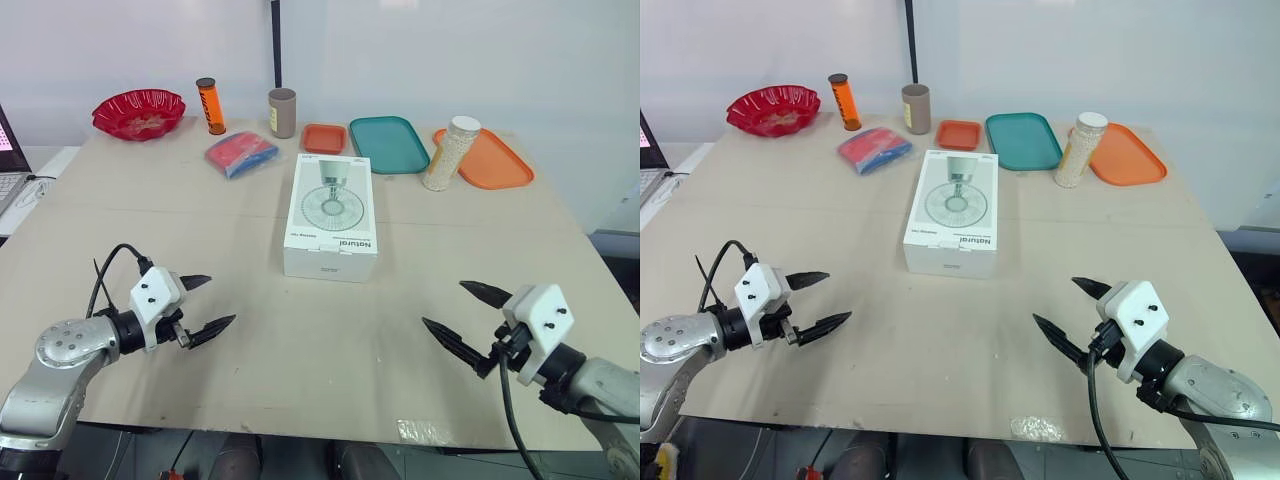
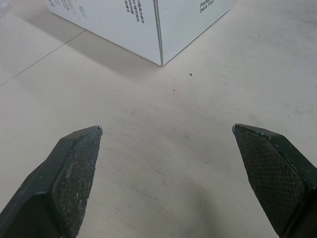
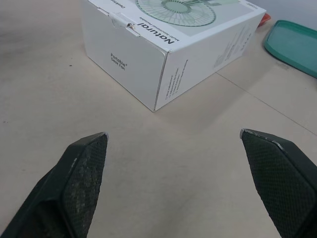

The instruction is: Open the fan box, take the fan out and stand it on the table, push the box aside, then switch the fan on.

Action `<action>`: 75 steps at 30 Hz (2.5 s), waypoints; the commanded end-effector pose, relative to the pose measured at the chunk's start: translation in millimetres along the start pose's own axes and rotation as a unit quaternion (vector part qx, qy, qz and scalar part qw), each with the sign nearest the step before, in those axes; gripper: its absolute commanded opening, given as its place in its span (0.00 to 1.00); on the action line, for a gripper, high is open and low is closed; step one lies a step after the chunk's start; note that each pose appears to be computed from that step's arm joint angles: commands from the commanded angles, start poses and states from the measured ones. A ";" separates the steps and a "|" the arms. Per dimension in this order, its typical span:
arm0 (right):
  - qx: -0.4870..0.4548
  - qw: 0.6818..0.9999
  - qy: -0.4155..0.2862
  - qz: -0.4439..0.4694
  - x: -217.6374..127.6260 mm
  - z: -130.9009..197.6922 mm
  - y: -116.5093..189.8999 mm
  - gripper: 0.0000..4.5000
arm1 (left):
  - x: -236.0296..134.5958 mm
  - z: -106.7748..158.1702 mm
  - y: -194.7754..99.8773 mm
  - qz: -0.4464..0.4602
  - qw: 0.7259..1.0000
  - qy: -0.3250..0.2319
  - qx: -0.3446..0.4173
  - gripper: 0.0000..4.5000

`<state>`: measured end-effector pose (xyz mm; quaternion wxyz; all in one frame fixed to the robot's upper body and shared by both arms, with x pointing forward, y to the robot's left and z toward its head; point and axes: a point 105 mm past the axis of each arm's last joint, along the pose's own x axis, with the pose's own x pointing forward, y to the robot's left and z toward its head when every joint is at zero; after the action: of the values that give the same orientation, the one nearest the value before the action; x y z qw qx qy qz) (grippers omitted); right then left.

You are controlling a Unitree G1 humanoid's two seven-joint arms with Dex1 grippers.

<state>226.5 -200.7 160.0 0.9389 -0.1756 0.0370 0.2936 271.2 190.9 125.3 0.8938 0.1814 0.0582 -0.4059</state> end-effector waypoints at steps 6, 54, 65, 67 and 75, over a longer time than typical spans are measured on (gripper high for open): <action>-0.015 1.000 -0.015 0.013 3.7 11.0 -0.8 0.98 | 9.1 10.9 -11.7 0.018 0.999 -0.046 -0.012 1.00; -0.009 0.999 -0.014 0.033 12.1 12.2 1.5 1.00 | 40.0 89.1 6.3 -0.052 0.988 -0.065 -0.129 0.06; -0.012 0.999 -0.029 0.038 23.8 18.7 1.8 1.00 | 106.4 108.1 18.3 0.010 0.991 -0.070 -0.116 0.00; -0.014 0.999 -0.030 0.037 24.9 19.6 1.5 1.00 | 117.5 111.3 17.5 0.013 0.991 -0.071 -0.114 0.00; -0.031 0.998 -0.029 0.053 34.6 31.3 11.0 1.00 | 148.1 111.1 21.0 0.012 0.993 -0.061 -0.097 0.00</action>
<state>250.1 -170.7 169.4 0.9238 -0.1719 0.0265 0.3410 375.3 59.9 188.0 0.9140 0.0453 0.0611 -0.3986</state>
